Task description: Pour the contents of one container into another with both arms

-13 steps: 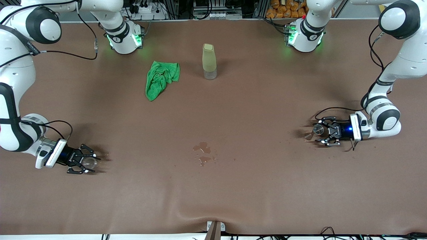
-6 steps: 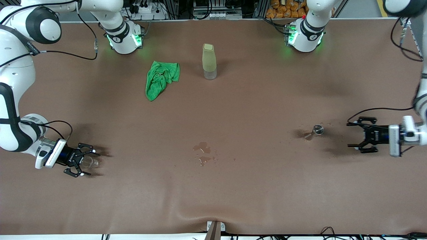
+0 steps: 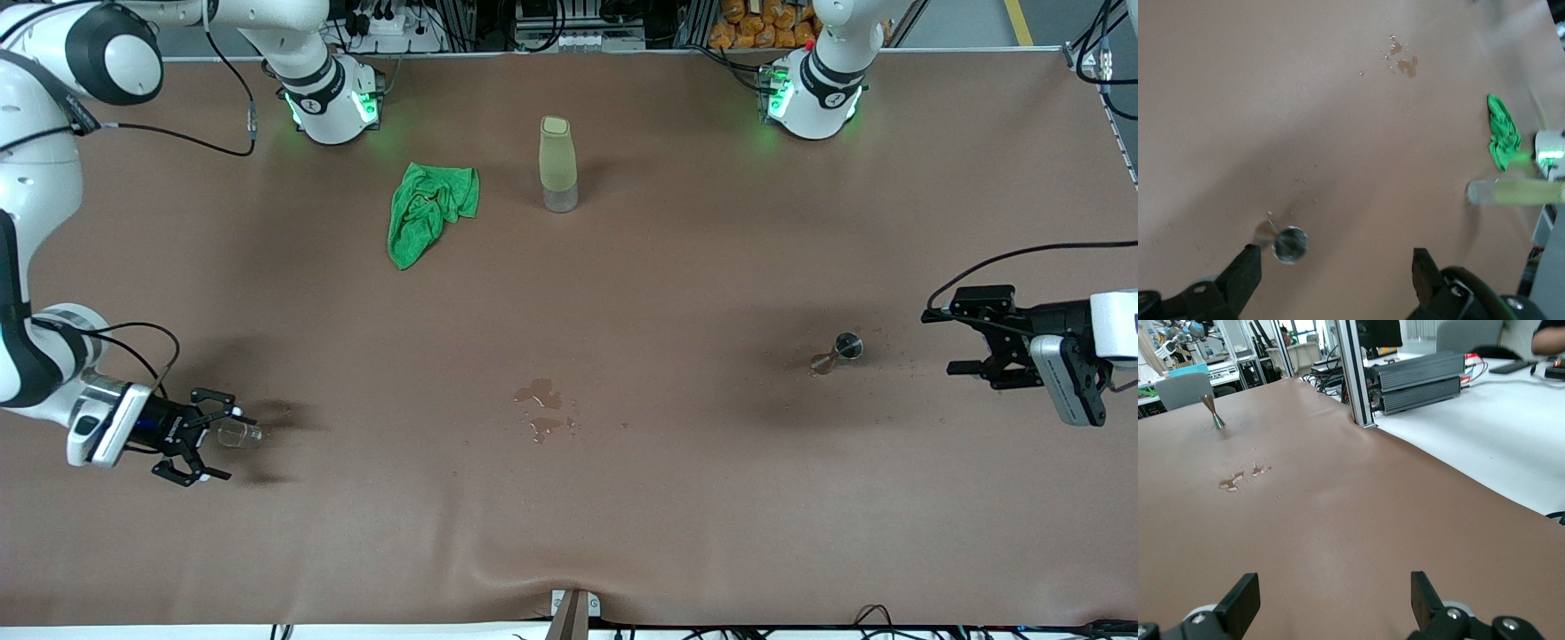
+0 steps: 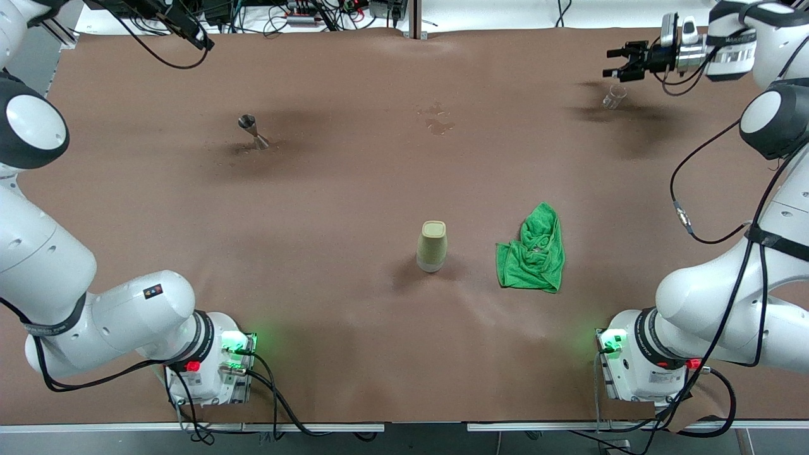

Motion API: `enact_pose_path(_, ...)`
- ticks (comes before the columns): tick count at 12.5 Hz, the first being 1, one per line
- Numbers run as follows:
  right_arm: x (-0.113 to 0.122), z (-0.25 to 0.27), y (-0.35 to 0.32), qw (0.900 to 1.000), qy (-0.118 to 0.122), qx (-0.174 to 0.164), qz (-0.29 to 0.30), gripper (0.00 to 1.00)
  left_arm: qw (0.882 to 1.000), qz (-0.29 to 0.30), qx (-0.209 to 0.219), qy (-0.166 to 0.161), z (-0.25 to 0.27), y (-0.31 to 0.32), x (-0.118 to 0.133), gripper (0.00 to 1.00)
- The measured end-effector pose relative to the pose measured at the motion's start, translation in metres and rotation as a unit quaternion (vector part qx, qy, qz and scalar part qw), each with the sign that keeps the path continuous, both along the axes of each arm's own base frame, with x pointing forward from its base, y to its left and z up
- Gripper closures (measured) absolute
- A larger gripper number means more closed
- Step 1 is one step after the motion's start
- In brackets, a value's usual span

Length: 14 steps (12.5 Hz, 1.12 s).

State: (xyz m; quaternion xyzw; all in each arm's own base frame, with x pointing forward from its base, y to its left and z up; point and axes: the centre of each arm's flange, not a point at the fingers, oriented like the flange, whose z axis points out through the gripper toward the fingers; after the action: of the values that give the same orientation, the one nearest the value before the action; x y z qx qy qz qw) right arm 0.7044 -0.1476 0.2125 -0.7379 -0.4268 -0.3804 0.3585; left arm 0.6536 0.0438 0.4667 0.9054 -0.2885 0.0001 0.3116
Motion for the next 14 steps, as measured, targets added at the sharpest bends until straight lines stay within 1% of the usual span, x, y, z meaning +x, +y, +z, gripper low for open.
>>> enact_pose_path(1,0.003,0.024,0.003,0.999,0.031,-0.017,-0.004,0.00,0.999,0.026,0.014,0.025,0.013,-0.005,-0.005,0.00)
enact_pose_path(2,0.006,0.055,0.005,0.998,0.059,-0.037,-0.011,0.00,0.997,0.051,0.029,0.040,0.027,-0.011,-0.009,0.00)
enact_pose_path(3,0.008,0.091,0.010,0.995,0.080,-0.061,-0.019,0.00,0.995,0.079,0.042,0.051,0.043,-0.018,-0.013,0.00)
enact_pose_path(4,0.007,0.131,0.018,0.990,0.099,-0.093,-0.026,0.00,0.991,0.104,0.060,0.057,0.059,-0.025,-0.017,0.00)
enact_pose_path(5,0.003,0.169,0.029,0.983,0.123,-0.130,-0.037,0.00,0.987,0.117,0.090,0.056,0.074,-0.033,-0.022,0.00)
enact_pose_path(6,-0.004,0.201,0.041,0.975,0.144,-0.161,-0.048,0.00,0.983,0.119,0.132,0.045,0.089,-0.046,-0.028,0.00)
enact_pose_path(7,-0.012,0.223,0.050,0.967,0.161,-0.187,-0.057,0.00,0.976,0.107,0.190,0.024,0.103,-0.066,-0.035,0.00)
enact_pose_path(8,-0.019,0.239,0.057,0.960,0.173,-0.212,-0.066,0.00,0.965,0.089,0.246,-0.001,0.116,-0.088,-0.042,0.00)
enact_pose_path(9,-0.027,0.250,0.060,0.948,0.188,-0.244,-0.077,0.00,0.954,0.078,0.289,-0.021,0.128,-0.108,-0.050,0.00)
enact_pose_path(10,-0.036,0.262,0.063,0.935,0.203,-0.276,-0.092,0.00,0.946,0.077,0.312,-0.028,0.139,-0.117,-0.059,0.00)
enact_pose_path(11,-0.047,0.277,0.067,0.923,0.215,-0.300,-0.107,0.00,0.941,0.088,0.325,-0.029,0.146,-0.108,-0.063,0.00)
enact_pose_path(14,-0.079,0.332,0.088,0.894,0.238,-0.347,-0.153,0.00,0.929,0.143,0.341,-0.022,0.159,-0.047,-0.067,0.00)
